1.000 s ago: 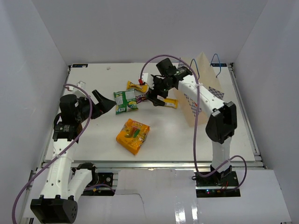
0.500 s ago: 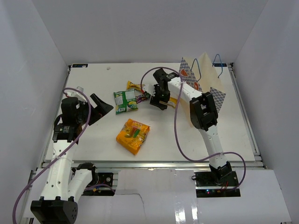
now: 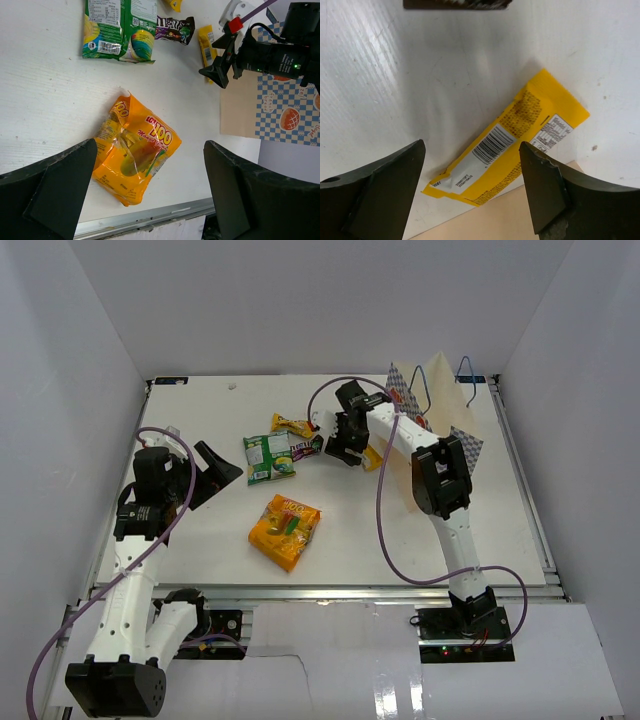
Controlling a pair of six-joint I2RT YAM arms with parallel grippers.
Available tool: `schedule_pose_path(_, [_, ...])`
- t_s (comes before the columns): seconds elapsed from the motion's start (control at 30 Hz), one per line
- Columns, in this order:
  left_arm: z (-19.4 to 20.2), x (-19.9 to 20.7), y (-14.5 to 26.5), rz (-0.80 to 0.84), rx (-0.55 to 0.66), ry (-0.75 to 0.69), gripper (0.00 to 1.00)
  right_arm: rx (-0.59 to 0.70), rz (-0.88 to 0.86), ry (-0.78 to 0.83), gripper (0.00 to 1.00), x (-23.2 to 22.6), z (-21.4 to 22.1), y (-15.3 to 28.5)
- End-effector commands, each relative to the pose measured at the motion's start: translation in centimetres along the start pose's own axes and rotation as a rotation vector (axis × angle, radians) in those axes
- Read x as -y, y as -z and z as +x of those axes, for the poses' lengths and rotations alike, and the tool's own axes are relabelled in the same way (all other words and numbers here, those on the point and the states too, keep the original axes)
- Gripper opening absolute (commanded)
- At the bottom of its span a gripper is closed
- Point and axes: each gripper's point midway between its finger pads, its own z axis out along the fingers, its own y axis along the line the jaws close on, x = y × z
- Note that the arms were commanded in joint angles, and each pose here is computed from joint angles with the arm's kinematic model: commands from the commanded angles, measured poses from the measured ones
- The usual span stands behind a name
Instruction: Place the snacks into the paper bag
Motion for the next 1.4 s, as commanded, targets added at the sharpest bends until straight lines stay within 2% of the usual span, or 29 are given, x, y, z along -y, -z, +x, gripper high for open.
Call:
schedule_pose_path(0.0, [-0.2, 0.1, 0.2, 0.001, 0.008, 0.001, 0.98, 0.109, 0.135, -0.05, 0.81, 2.6, -3.3, 3.8])
schedule_pose_path(0.13, [0.0, 0.1, 0.2, 0.004, 0.004, 0.004, 0.98, 0.046, 0.326, -0.28, 0.75, 5.5, -1.8, 4.3])
schedule_pose_path(0.37, [0.1, 0.0, 0.3, 0.003, 0.007, 0.004, 0.98, -0.035, 0.357, -0.405, 0.78, 4.7, 0.8, 2.4])
schedule_pose_path(0.6, [0.1, 0.0, 0.3, 0.003, 0.007, 0.001, 0.98, -0.028, 0.234, -0.457, 0.79, 2.3, 1.1, 0.7])
schedule_pose_path(0.73, [0.1, 0.0, 0.4, 0.003, 0.011, 0.0, 0.98, -0.01, 0.12, -0.494, 0.76, 0.4, 1.2, -0.4])
schedule_pose_path(0.83, [0.0, 0.1, 0.4, 0.004, 0.012, 0.0, 0.98, 0.002, 0.017, -0.524, 0.7, -1.3, 1.4, -0.9])
schedule_pose_path(0.9, [0.0, 0.1, 0.4, 0.003, 0.013, 0.003, 0.98, 0.009, -0.009, -0.53, 0.66, -1.8, 1.5, -1.0])
schedule_pose_path(1.03, [0.0, 0.1, 0.4, 0.004, 0.012, 0.005, 0.98, 0.031, -0.054, -0.51, 0.49, -2.6, 1.1, -0.8])
schedule_pose_path(1.13, [-0.1, 0.2, 0.4, 0.005, 0.013, 0.007, 0.98, 0.06, -0.074, -0.472, 0.4, -2.7, 0.6, -0.1])
schedule_pose_path(1.27, [-0.2, 0.2, 0.3, 0.006, 0.014, 0.005, 0.98, 0.127, -0.093, -0.358, 0.36, -2.9, -0.6, 2.2])
schedule_pose_path(1.37, [-0.2, 0.2, 0.3, 0.006, 0.016, 0.006, 0.98, 0.223, -0.117, -0.251, 0.33, -3.4, -2.2, 4.8])
